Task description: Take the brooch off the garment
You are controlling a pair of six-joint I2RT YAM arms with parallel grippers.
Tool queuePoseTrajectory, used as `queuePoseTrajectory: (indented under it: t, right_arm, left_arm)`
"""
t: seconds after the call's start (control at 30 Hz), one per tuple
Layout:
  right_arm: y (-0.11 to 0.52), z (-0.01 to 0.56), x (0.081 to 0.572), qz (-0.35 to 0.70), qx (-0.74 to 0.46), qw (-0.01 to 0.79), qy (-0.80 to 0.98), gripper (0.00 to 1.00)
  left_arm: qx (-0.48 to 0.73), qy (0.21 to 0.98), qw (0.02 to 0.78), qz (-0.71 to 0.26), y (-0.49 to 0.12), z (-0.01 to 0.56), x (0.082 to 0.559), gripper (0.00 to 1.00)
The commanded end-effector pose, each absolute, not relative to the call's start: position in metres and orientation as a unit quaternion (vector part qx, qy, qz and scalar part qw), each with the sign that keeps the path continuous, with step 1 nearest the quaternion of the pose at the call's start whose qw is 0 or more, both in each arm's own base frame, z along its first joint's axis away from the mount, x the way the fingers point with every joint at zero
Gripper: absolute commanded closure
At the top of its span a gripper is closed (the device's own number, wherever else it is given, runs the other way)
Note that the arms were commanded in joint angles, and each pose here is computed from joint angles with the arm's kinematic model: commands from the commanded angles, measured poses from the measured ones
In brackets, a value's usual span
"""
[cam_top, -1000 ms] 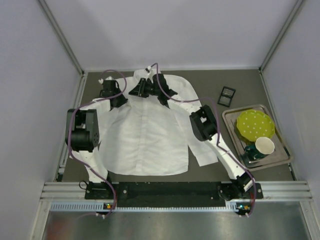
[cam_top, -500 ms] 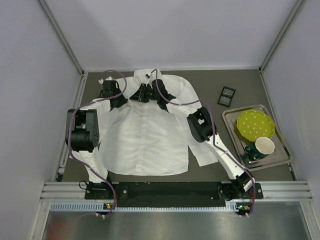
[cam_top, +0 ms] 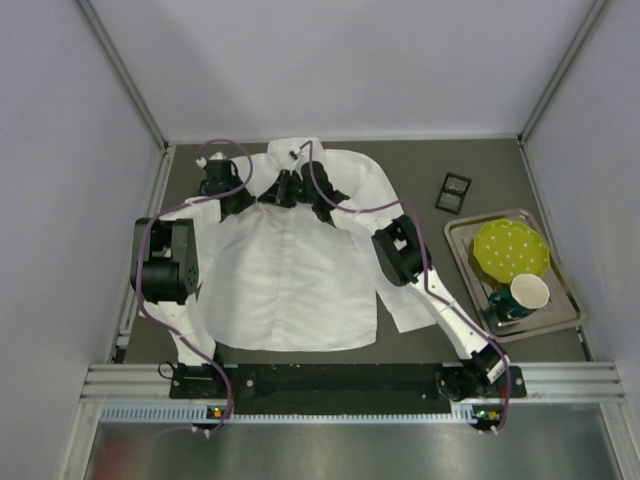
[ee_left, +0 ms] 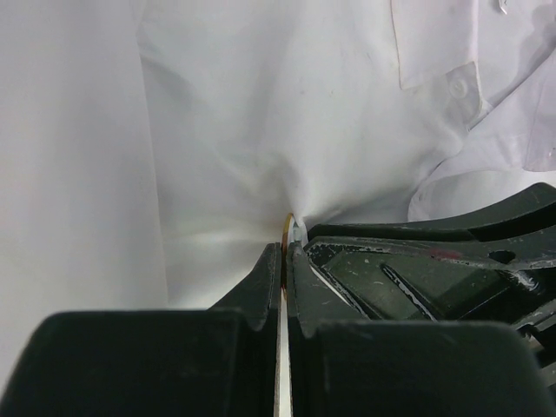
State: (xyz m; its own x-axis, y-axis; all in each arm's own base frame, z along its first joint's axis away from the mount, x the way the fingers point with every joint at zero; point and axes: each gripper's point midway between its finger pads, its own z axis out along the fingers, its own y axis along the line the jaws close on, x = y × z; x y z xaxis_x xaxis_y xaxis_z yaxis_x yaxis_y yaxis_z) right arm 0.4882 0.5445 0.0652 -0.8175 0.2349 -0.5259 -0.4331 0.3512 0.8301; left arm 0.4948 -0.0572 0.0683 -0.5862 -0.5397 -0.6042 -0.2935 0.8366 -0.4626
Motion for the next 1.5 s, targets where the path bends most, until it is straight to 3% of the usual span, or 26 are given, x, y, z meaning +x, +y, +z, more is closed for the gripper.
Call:
queuePoseTrajectory:
  t: [0.0, 0.17, 0.33, 0.63, 1.47]
  right_arm:
    - [0.557, 0.069, 0.477, 0.583, -0.078, 0.300, 0.751, 0.89]
    - [0.554, 0.066, 0.475, 0.582, -0.079, 0.298, 0.753, 0.94]
    - [0.553, 0.070, 0.474, 0.584, -0.083, 0.305, 0.748, 0.90]
    - [0.552, 0.069, 0.472, 0.585, -0.084, 0.305, 0.747, 1.00]
    - [0.557, 0.075, 0.461, 0.611, -0.112, 0.291, 0.727, 1.00]
  left_arm:
    - [-0.238, 0.859, 0.420, -0.170, -0.059, 0.087, 0.505, 1.00]
    - [-0.242, 0.860, 0.416, -0.171, -0.059, 0.083, 0.506, 1.00]
    - [-0.244, 0.863, 0.412, -0.163, -0.057, 0.080, 0.507, 1.00]
    - [-0.240, 0.862, 0.417, -0.160, -0.056, 0.084, 0.508, 1.00]
    - [-0.224, 0.838, 0.446, -0.220, -0.073, 0.099, 0.516, 1.00]
